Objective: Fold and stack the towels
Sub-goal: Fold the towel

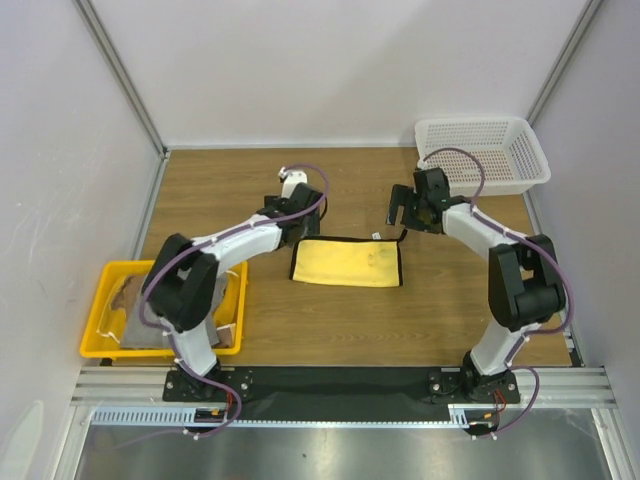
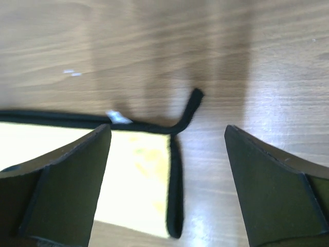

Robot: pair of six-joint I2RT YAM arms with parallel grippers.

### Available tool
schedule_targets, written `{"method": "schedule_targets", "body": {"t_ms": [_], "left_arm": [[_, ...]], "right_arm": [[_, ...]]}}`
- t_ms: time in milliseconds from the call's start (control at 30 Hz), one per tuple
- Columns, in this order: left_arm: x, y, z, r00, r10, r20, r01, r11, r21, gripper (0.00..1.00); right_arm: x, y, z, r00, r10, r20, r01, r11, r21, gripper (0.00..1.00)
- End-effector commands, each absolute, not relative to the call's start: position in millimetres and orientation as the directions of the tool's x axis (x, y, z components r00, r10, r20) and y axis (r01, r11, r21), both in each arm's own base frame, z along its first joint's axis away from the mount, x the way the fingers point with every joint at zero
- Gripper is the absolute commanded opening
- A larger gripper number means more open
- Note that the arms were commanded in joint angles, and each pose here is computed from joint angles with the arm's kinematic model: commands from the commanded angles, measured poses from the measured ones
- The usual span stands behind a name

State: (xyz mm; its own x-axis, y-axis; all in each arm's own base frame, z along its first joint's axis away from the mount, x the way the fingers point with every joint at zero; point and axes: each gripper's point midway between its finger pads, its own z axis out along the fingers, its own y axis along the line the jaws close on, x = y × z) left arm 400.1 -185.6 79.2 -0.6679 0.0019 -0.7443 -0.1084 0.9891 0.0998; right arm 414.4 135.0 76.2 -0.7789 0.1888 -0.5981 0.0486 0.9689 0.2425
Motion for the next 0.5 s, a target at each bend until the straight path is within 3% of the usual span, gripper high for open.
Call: {"method": "schedule_targets", "body": {"t_ms": [0,267,367,467], "left_arm": [[395,-198,149,-0.582,-0.08,-0.809,-0.047,0.997,-0.065,0.91],[339,-218,116,-0.678,-0.147,-0.72,0.088,0.957,-0.278,0.86],[327,-218,97,-0.714,-0.155,-0.683,0.08,0.951,-0.3,0.79],[318,-216,78,-0.742,-0.187,-0.644,0.038,0.947,-0.319,0.75]], "right_arm": [[405,151,130,-0.742,0.222,-0.632,-0.024,0.935,0.355,0.98],[341,156,107,-0.796,0.327,-0.51,0.043,0.87,0.491,0.92],[323,152,94,-0.805,0.344,-0.483,0.07,0.864,0.499,0.86],[316,152,96,-0.804,0.356,-0.476,0.076,0.856,0.512,0.7]]}}
